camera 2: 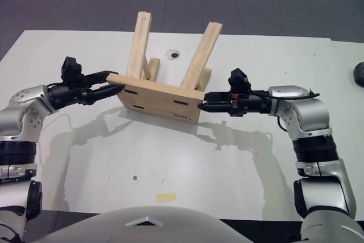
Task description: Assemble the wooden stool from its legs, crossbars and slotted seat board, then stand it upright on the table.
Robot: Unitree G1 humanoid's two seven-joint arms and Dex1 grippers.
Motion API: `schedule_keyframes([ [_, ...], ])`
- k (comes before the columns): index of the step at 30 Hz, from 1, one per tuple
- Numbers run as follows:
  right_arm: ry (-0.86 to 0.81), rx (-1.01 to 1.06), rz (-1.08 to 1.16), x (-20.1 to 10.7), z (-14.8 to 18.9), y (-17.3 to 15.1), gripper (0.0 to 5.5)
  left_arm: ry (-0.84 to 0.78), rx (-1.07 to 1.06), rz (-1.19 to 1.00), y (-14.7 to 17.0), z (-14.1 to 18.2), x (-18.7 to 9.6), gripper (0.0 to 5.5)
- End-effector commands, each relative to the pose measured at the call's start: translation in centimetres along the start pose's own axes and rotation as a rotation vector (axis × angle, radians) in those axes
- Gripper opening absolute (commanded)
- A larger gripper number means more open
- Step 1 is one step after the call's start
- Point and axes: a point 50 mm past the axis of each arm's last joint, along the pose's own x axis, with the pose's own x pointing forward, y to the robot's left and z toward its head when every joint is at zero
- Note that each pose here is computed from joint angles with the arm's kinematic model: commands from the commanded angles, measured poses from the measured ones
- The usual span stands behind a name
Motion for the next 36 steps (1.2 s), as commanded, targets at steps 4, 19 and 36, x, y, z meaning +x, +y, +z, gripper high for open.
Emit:
schedule_keyframes([
  [4, -0.063, 0.143, 0.006, 0.6, 1.3, 1.3, 1.50, -0.038, -0.095, -0.058, -1.2, 0.8, 0.3, 3.00],
  [19, -0.288, 0.665, -0.323, 2.9, 6.3, -1.5, 1.51, -0.195, -0.520, 0.273, -0.5, 8.7, 5.4, 2.89],
  [36, -0.719, 1.164, -0.608, 6.1, 16.4, -4.9, 1.51, -0.575, -0.996, 0.672, 7.5, 16.1, 3.6, 0.50],
])
